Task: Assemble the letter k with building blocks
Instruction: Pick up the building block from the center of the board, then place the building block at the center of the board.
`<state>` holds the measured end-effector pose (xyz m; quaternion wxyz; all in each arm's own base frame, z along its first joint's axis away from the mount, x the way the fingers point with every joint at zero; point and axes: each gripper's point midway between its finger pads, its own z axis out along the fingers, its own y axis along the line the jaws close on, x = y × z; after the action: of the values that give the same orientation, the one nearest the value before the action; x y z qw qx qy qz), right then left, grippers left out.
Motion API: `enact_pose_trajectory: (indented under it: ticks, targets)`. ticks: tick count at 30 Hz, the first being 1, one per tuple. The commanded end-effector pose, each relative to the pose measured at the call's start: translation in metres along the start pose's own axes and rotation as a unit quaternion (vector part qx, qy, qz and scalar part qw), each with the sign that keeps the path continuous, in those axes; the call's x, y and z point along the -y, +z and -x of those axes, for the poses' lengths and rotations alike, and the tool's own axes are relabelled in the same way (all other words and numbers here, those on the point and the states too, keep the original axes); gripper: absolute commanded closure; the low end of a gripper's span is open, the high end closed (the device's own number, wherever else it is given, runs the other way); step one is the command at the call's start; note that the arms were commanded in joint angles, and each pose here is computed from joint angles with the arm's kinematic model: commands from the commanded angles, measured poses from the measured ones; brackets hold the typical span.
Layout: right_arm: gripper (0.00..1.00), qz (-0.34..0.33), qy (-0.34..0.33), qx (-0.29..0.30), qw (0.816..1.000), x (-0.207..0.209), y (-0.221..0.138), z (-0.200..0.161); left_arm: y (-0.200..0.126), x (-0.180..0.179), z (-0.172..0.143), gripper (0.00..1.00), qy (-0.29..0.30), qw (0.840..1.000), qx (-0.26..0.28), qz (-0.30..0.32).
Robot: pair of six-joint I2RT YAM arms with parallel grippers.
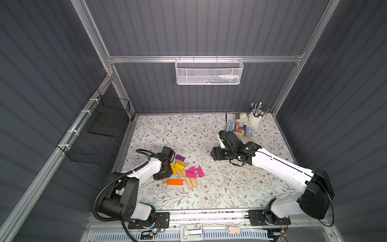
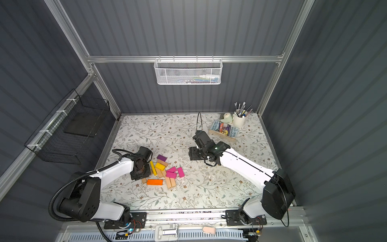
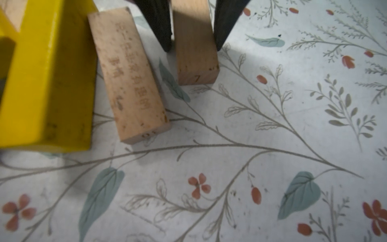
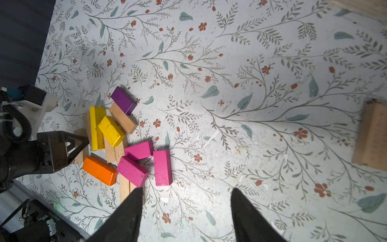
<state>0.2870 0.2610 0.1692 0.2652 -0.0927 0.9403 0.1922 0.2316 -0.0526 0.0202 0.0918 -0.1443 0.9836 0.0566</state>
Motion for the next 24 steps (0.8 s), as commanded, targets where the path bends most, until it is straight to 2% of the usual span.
enact_pose_trajectory:
  ticks: [1,4,7,10,12,14,18,24]
  targets:
    - [0.33,0.006,0.003,0.012,1.0,-0.006,-0.007,0.009,0.004,-0.003,-0.007,0.7,0.0,1.0,-0.015,0.005]
    - [0.33,0.006,0.005,0.019,1.0,-0.006,-0.009,0.01,-0.001,-0.002,-0.004,0.75,0.0,1.0,-0.009,0.001]
    - [0.32,0.001,0.006,0.036,0.999,-0.002,-0.014,0.015,-0.02,-0.001,0.005,0.77,0.0,1.0,0.009,-0.009]
    - [0.31,-0.017,0.016,0.064,0.998,0.011,-0.024,0.024,-0.049,0.018,0.019,0.8,-0.004,0.997,0.032,-0.069]
    - [0.3,-0.031,0.028,0.084,0.996,0.025,-0.032,0.03,-0.07,0.046,0.027,0.82,-0.006,0.989,0.05,-0.136]
    - [0.3,-0.045,0.045,0.102,0.993,0.042,-0.042,0.035,-0.088,0.075,0.032,0.83,0.008,0.984,0.068,-0.168]
    - [0.27,-0.071,0.087,0.132,0.985,0.079,-0.062,0.04,-0.105,0.148,0.027,0.83,0.066,0.974,0.08,-0.199]
    - [0.2,-0.113,0.153,0.178,0.965,0.137,-0.091,0.033,-0.095,0.251,0.006,0.83,0.156,0.963,0.077,-0.204]
